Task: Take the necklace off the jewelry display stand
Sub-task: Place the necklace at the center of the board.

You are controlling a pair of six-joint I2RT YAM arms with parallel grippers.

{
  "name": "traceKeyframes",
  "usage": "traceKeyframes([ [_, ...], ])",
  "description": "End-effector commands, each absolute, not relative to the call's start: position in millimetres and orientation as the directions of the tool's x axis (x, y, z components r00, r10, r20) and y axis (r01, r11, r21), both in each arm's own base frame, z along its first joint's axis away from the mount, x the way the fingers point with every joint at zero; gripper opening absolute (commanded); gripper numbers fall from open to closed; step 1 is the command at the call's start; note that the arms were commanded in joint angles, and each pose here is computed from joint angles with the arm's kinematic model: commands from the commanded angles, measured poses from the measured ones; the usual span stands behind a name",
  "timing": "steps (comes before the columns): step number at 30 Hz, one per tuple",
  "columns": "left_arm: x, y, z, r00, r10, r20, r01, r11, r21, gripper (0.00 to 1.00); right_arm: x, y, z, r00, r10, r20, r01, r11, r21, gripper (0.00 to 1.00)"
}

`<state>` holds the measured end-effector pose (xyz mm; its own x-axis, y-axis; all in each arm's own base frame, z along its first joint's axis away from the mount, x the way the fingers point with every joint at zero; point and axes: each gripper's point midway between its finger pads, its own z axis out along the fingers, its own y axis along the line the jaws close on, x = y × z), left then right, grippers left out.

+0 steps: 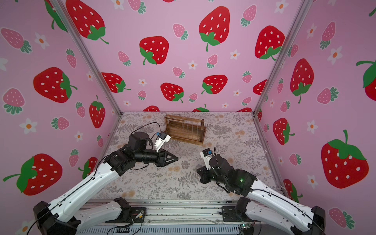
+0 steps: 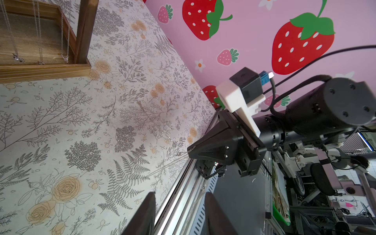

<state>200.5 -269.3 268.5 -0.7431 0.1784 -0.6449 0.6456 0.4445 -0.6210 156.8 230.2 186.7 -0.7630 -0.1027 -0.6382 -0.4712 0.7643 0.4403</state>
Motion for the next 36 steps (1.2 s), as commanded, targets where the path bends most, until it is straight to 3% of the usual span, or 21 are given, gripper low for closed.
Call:
traceKeyframes([
  [1, 201.8, -271.2, 267.5, -0.731, 0.188, -0.656, 0.661, 0.435, -0.611, 0.41, 152.4, 215.3, 176.6, -0.785, -0.089, -0.614, -0.424, 0.799, 0.426, 0.00],
  [22, 208.5, -278.4, 264.8, -0.739, 0.215, -0.639, 0.658, 0.432, -0.616, 0.41, 125.8, 175.0, 158.3, -0.819, -0.097, -0.565, -0.381, 0.828, 0.411, 0.00],
  [36, 210.9, -280.4, 264.4, -0.744, 0.219, -0.631, 0.654, 0.434, -0.620, 0.41, 138.0, 150.4, 140.8, -0.819, -0.052, -0.571, -0.276, 0.909, 0.312, 0.00],
])
